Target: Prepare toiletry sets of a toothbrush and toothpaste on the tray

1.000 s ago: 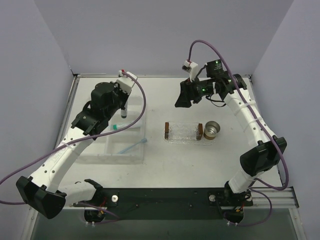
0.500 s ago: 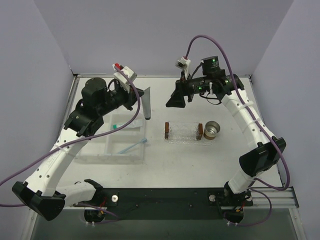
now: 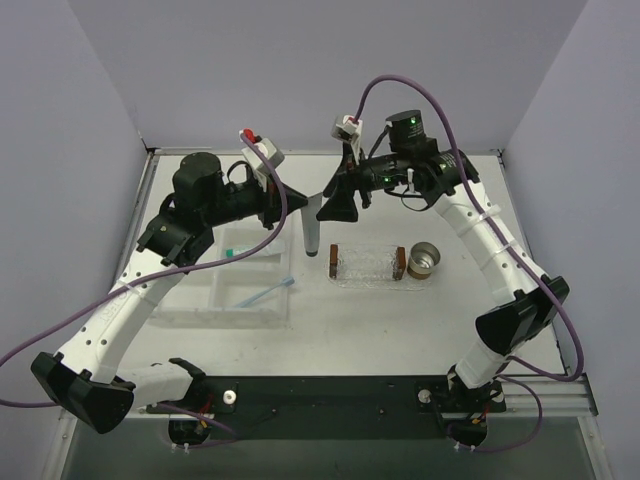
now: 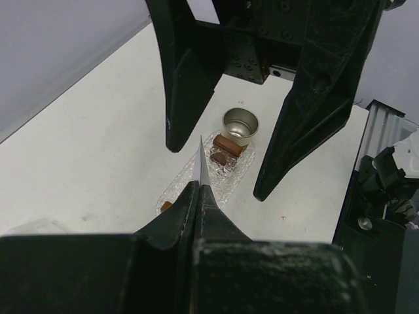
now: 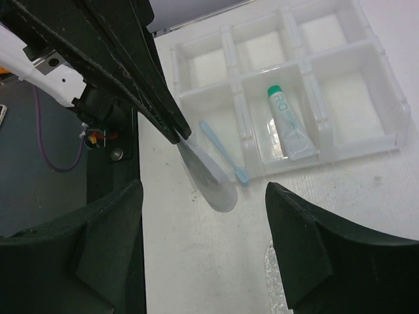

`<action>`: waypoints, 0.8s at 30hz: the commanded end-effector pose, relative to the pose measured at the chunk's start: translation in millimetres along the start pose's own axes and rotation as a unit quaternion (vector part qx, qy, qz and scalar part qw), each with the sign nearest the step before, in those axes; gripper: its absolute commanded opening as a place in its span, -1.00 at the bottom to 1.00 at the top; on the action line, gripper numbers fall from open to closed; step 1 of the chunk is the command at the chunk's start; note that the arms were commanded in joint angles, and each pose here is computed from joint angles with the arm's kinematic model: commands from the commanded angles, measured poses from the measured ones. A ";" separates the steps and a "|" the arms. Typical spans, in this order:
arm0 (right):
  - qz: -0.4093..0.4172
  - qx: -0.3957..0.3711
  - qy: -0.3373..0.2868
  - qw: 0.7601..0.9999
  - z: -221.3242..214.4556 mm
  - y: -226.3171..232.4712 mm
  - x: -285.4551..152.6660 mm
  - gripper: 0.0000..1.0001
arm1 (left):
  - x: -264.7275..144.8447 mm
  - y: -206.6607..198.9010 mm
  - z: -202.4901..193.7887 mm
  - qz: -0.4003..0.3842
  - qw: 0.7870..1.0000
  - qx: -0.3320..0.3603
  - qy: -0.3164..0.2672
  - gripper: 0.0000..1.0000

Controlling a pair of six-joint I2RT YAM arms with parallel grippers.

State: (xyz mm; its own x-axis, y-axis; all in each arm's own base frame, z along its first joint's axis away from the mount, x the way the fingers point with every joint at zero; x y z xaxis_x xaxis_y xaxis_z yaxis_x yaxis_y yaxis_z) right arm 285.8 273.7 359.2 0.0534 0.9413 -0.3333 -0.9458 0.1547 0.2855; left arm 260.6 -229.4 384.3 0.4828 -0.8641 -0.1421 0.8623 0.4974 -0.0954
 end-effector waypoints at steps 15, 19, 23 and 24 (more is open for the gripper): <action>0.050 -0.058 0.004 0.997 3.7 14.6 25.0 -0.36 | -9.6 -25.9 30.9 -0.080 0.995 0.026 -0.058 -1.00; 0.037 -0.059 0.014 0.997 -3.3 12.8 23.8 -1.00 | -8.2 -22.3 25.6 -0.071 0.996 0.029 -0.053 -1.00; 0.012 -0.070 0.021 0.997 -8.8 12.0 18.4 -1.00 | -5.6 -14.8 19.2 -0.053 0.997 0.032 -0.042 -1.00; 0.005 -0.069 0.024 0.997 -11.1 10.7 17.9 -1.00 | -5.6 -13.1 18.3 -0.047 0.998 0.033 -0.041 -1.00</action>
State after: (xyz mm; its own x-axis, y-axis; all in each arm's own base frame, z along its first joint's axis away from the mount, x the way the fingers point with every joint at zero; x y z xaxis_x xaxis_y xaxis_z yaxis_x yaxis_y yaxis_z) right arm 273.0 297.2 336.8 -0.0356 0.9271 -0.3730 -0.9626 0.0685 0.2622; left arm 252.7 -234.1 385.7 0.4023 -0.9081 -0.1164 0.9035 0.4143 -0.1100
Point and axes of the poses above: each gripper's point midway between its finger pads, its own x axis out along the fingers, its own y axis along the line the jaws close on, z = x × y, the point moved 4 cm from there along -x, back along the fingers, and after that the axes turned 2 degrees about x, right-handed, at the moved point
